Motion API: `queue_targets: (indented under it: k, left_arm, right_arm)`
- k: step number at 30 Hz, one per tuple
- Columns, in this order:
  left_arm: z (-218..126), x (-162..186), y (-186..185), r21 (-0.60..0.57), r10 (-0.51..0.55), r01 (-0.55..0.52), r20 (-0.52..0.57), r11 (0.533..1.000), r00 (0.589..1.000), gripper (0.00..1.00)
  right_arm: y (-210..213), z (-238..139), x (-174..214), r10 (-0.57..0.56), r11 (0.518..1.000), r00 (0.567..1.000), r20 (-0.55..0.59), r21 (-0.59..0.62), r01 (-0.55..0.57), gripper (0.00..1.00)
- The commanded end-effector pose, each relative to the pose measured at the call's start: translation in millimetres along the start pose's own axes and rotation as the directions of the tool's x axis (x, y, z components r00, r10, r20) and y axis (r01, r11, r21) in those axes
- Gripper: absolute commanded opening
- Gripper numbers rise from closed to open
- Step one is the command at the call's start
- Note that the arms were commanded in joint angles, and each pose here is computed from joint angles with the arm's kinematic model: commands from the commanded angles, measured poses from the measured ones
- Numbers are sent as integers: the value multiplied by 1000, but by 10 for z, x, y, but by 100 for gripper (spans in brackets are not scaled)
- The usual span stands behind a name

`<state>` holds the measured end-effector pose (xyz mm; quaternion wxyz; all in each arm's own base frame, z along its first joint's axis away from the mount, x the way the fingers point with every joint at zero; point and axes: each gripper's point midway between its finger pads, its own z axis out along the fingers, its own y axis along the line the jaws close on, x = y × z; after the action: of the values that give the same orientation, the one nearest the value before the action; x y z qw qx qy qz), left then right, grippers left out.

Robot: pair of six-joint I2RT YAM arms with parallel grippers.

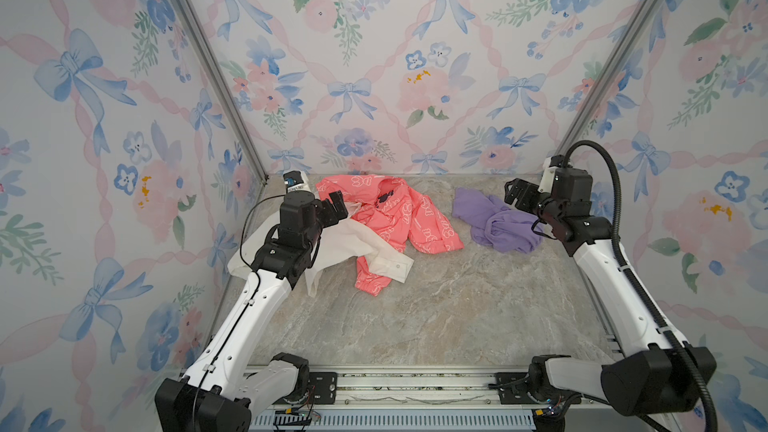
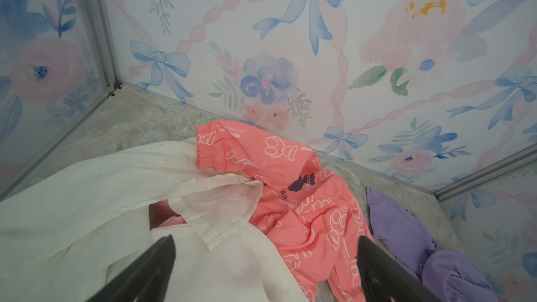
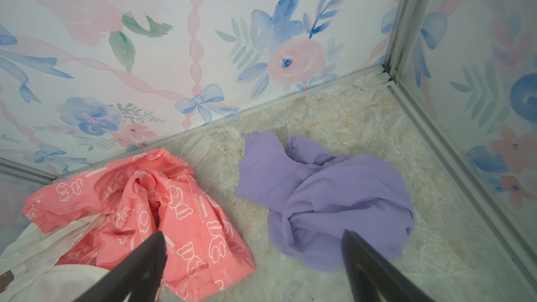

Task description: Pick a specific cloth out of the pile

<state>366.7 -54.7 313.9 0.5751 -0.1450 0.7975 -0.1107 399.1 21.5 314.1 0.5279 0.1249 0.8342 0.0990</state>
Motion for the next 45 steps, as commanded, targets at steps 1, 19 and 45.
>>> queue_targets:
  k: [1, 19, 45]
  left_arm:
    - [-73, -141, 196, -61, 50, -43, 130, 997, 990, 98]
    - [-130, 762, 1108, -288, 250, -150, 353, 946, 902, 98]
    - [513, 1260, 1422, -282, 277, -209, 227, 936, 934, 98]
  right_arm:
    - [-126, -188, -196, -61, 997, 986, 152, 55, 54, 99]
    - [-945, -284, 1360, -239, 953, 967, 95, 213, 214, 97]
    - [-654, 890, 1698, -365, 931, 929, 58, 26, 364, 97]
